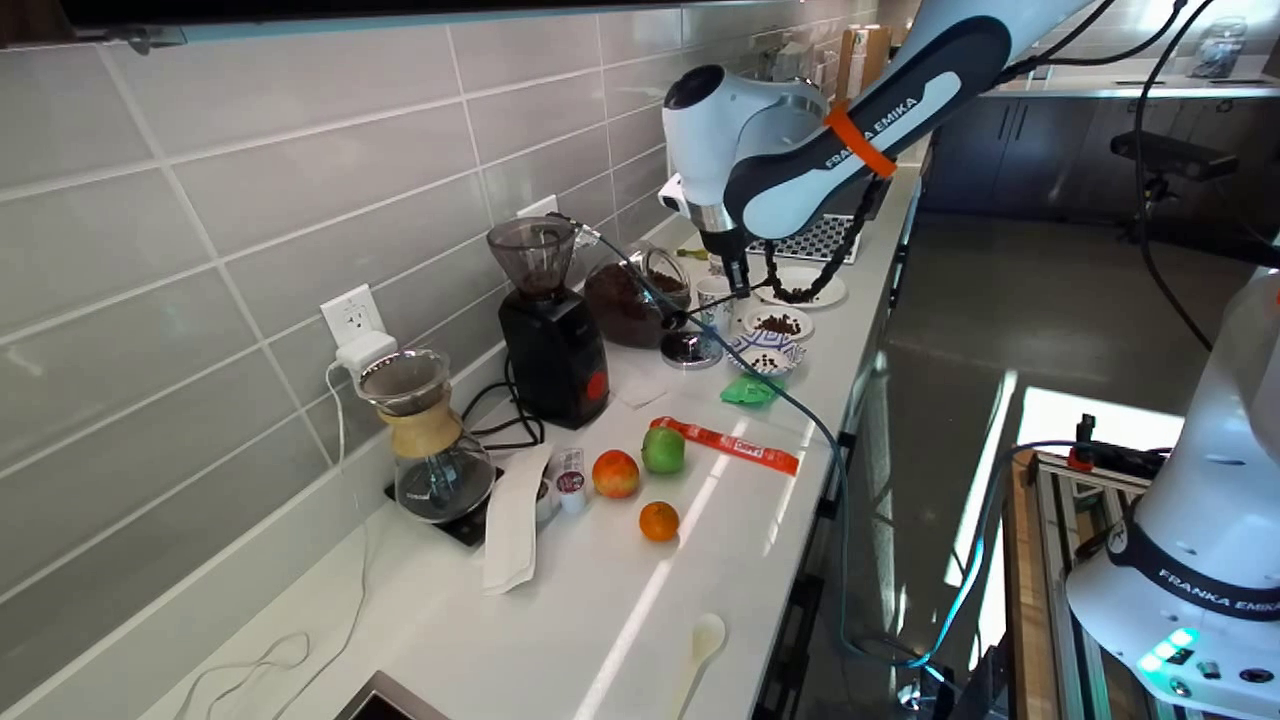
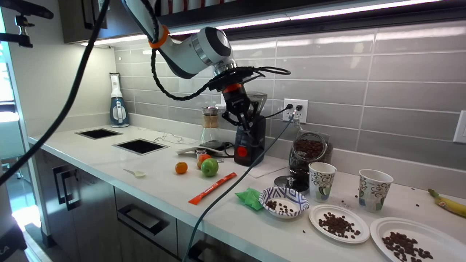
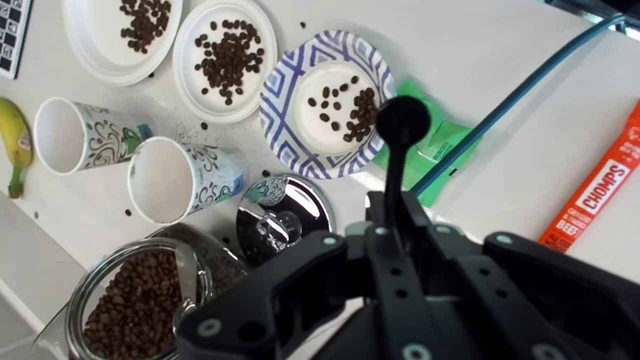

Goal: Use the black ladle to place some contents from the glass container into the coffee cup on the left.

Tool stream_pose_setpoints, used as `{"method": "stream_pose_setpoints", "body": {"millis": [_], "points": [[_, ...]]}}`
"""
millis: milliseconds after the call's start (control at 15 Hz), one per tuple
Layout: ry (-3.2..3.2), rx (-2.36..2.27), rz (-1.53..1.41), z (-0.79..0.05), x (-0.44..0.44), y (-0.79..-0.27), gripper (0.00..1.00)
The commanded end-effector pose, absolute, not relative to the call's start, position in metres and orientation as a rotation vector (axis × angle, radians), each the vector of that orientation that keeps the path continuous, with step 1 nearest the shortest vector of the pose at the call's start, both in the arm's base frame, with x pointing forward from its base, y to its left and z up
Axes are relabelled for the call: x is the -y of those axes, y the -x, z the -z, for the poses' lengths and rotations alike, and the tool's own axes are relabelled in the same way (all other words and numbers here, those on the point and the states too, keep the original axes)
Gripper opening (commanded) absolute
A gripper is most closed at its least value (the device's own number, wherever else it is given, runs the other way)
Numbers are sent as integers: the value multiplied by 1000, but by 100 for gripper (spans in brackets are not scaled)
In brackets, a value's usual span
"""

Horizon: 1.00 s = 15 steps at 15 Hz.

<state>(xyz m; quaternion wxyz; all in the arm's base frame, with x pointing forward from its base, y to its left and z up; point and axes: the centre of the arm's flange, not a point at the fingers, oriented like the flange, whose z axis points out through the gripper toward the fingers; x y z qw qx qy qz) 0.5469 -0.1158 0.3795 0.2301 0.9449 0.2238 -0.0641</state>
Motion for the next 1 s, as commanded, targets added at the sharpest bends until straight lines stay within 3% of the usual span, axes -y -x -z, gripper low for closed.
{"method": "stream_pose_setpoints", "body": {"millis": [0, 933], "points": [[-2689, -417, 213, -363, 110, -571, 2], [-2646, -393, 139, -311, 104, -622, 2]]}}
